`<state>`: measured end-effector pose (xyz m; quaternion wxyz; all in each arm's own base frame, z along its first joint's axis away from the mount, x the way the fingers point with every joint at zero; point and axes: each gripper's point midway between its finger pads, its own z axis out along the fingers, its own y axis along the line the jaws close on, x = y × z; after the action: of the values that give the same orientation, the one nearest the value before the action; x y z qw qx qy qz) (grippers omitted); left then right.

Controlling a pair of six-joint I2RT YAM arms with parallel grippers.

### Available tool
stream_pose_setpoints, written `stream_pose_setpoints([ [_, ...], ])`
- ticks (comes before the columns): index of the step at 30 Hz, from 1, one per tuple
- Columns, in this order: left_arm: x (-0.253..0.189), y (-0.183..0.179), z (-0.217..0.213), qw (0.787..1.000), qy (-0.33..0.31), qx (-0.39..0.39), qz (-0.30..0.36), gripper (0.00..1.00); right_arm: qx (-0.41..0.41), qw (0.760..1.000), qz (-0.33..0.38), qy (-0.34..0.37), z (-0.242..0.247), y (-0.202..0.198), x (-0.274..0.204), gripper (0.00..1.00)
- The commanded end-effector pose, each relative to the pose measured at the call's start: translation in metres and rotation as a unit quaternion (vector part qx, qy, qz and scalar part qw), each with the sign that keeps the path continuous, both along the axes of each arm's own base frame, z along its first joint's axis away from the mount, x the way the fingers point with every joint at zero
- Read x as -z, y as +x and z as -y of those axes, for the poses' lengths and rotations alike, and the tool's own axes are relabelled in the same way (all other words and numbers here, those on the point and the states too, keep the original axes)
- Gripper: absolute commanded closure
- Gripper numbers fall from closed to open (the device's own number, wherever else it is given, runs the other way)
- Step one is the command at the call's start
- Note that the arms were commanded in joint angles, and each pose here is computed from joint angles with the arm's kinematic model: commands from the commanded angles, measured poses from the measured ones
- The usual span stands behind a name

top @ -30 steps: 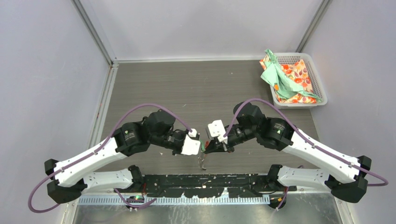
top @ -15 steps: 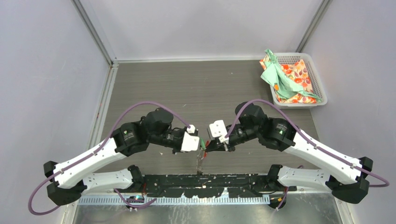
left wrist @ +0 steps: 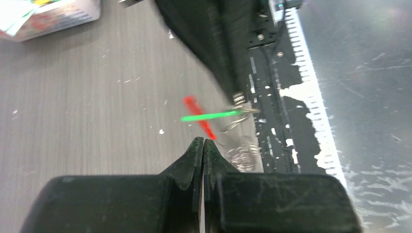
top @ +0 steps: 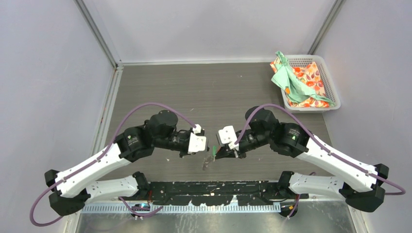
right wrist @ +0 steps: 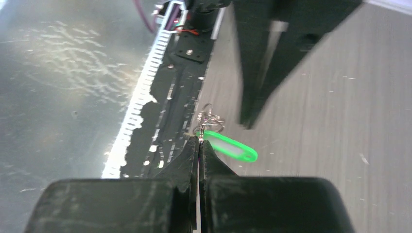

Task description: Put the keys on the keyring

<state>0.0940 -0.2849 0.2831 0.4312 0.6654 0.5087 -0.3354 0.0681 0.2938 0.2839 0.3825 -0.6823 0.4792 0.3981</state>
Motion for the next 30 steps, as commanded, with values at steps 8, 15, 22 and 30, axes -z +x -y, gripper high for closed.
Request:
stream_pose_setpoints([
  [8, -0.02, 0.024, -0.001, 0.998, -0.035, -0.056, 0.021, 1.0, -0.034, 0.999, -0.014, 0.005, 0.013, -0.023, -0.013, 0.99],
  [15, -0.011, -0.008, -0.004, 0.999, -0.031, 0.02, -0.012, 1.0, -0.027, 0.999, -0.012, 0.016, 0.008, -0.019, -0.016, 0.99],
  [22, 0.012, -0.014, -0.008, 0.999, -0.005, 0.04, -0.018, 0.9, 0.005, 1.0, -0.011, -0.023, 0.019, -0.011, 0.0, 0.99],
  [30, 0.023, 0.008, -0.002, 1.0, 0.002, 0.005, -0.024, 0.6, 0.24, 0.967, -0.075, -0.039, 0.027, 0.042, 0.065, 0.99],
])
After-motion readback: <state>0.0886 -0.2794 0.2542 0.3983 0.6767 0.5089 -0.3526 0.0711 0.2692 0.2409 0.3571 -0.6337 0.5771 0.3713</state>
